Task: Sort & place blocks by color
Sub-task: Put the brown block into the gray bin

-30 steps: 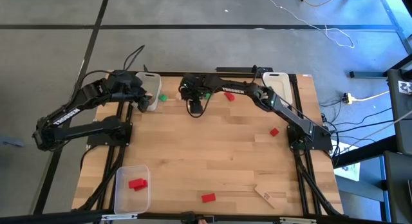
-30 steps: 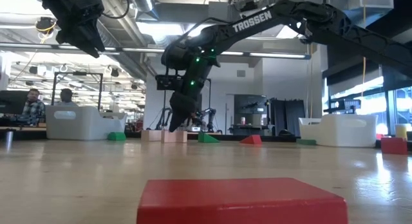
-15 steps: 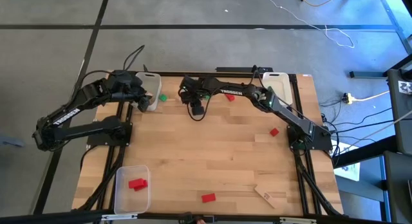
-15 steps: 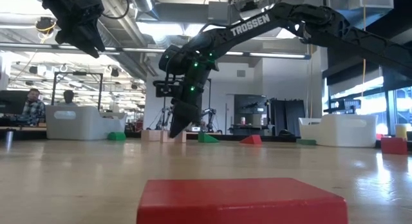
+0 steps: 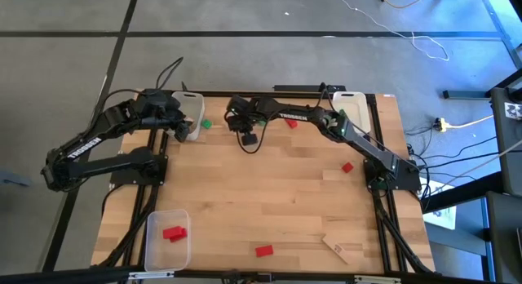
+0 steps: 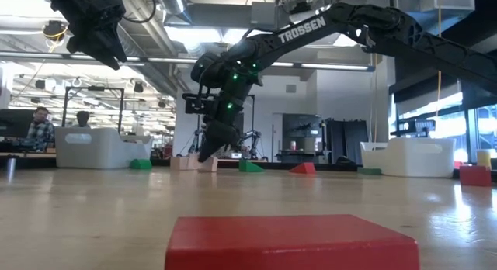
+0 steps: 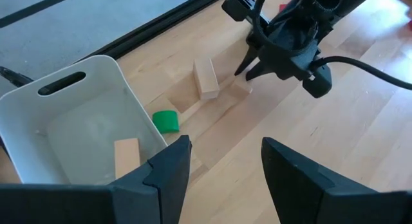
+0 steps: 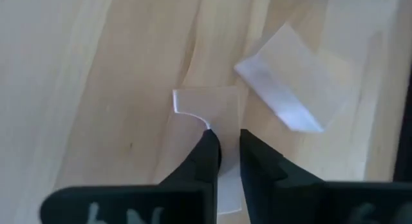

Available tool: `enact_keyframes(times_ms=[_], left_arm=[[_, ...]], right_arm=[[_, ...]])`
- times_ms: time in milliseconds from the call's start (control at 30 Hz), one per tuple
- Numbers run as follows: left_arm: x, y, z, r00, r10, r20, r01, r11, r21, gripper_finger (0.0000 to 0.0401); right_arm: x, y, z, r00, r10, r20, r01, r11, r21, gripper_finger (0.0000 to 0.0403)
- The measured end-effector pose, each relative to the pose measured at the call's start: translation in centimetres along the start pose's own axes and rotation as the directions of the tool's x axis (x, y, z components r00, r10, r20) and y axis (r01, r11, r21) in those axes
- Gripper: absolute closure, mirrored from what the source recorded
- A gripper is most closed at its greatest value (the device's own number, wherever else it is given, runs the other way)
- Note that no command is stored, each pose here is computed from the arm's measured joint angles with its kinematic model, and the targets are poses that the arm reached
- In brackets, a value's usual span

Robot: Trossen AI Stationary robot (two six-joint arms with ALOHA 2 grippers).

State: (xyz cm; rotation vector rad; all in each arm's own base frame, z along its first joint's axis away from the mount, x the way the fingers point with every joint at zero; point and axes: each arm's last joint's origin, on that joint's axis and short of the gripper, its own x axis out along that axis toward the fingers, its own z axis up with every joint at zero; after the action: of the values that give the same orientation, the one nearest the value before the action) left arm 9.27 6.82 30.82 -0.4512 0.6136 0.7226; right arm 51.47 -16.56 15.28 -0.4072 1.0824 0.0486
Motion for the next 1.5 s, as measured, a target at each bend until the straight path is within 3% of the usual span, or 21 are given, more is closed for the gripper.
enact_keyframes(times_ms=[133,333,500,700,967,1067,1500], left_arm=[[0.0,0.0,0.0,1.000,-0.001,0.000,0.001,1.000,-0.003,0.0219],[0.0,0.0,0.0,1.000,-0.008,-0.003,0.008,0.999,-0.052,0.0219],[0.0,0.0,0.0,1.000,-0.015,-0.005,0.016,0.993,0.118,0.0219],[0.0,-0.2,-0.1,0.998,-0.066,-0.019,0.068,0.908,0.413,0.0219],[0.0,-0.2,-0.1,0.996,-0.082,-0.024,0.080,0.783,0.617,0.0219],[0.1,-0.2,-0.1,0.997,-0.074,-0.023,0.072,0.766,0.639,0.0219],[0.1,-0.2,0.0,0.997,-0.076,-0.021,0.072,0.777,0.625,0.0219]], right_arm=[[-0.5,-0.3,0.7,0.999,-0.030,0.028,0.031,1.000,-0.002,0.0365],[-2.4,-1.2,2.4,0.984,-0.165,0.061,0.165,0.986,0.001,0.0365],[-3.6,-0.8,3.3,0.975,-0.209,0.076,0.210,0.978,-0.004,0.0365],[-5.1,-0.3,5.0,0.947,-0.294,0.130,0.297,0.955,-0.001,0.0365],[-7.4,0.7,7.0,0.908,-0.370,0.195,0.375,0.927,0.010,0.0365],[-7.9,1.2,7.7,0.897,-0.378,0.229,0.385,0.923,0.012,0.0365],[-10.2,2.3,9.2,0.871,-0.391,0.298,0.387,0.919,0.073,0.0365]])
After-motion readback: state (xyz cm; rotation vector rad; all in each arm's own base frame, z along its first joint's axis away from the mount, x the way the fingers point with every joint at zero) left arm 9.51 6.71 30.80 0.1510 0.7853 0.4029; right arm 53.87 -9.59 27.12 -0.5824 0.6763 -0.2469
